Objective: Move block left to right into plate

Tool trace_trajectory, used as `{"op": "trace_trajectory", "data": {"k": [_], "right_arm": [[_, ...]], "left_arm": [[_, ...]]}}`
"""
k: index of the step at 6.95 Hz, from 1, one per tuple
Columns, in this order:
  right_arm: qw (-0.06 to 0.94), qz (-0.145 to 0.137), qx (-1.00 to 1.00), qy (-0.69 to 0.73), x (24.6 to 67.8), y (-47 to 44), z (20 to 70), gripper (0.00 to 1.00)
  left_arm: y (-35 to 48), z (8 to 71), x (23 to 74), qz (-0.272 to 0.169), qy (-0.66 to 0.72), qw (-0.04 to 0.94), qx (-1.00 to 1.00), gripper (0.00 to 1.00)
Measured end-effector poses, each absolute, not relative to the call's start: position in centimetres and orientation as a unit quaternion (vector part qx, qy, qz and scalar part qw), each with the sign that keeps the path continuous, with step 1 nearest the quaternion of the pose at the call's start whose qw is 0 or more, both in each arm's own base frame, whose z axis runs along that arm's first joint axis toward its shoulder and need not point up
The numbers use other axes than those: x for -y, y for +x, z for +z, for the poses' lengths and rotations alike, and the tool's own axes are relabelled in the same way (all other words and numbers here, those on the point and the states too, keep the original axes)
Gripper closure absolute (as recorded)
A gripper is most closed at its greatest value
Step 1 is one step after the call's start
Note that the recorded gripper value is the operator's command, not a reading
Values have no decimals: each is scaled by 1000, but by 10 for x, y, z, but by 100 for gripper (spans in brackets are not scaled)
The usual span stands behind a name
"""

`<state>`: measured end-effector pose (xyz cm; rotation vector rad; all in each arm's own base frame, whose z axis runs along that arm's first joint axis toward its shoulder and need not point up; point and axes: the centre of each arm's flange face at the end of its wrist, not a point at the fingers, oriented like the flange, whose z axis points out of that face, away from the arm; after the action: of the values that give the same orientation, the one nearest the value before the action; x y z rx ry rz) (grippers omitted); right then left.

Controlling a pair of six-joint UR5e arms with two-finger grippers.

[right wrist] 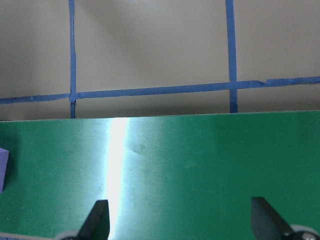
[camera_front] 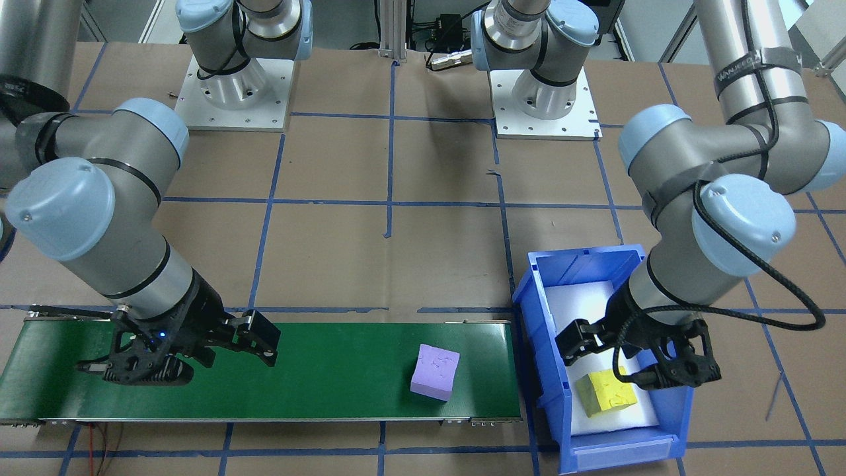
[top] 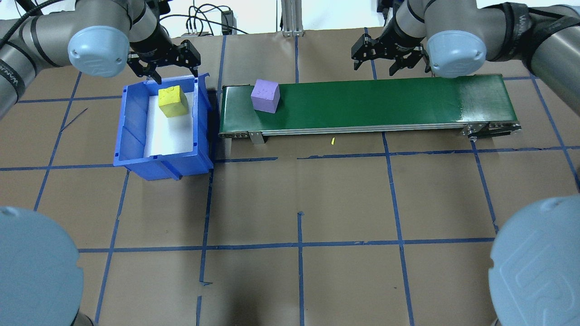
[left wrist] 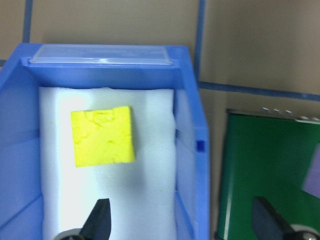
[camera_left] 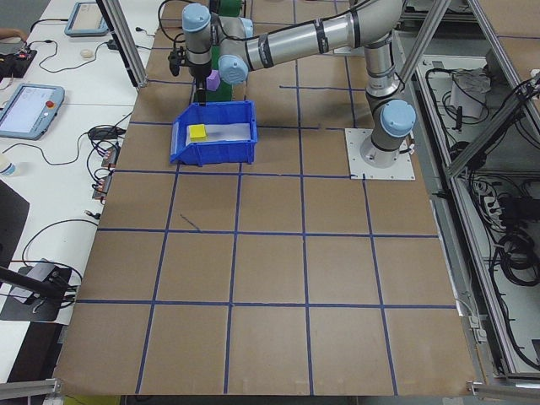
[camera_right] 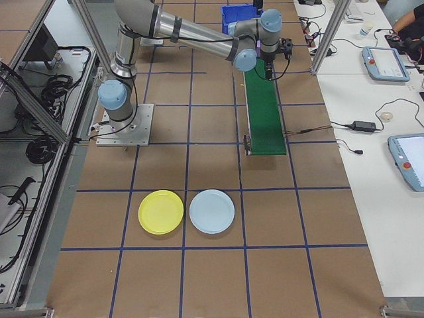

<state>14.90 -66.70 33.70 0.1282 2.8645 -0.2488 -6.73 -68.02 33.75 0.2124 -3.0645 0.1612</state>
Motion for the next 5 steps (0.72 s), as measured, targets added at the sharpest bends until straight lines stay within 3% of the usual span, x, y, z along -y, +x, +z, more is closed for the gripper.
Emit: {"op": "trace_trajectory", "data": {"k": [5], "right_arm": [[164,-47,-980,101,660,181,311,0]], "left_arm": [[-41,265,712,59,71,23,995,0]]}}
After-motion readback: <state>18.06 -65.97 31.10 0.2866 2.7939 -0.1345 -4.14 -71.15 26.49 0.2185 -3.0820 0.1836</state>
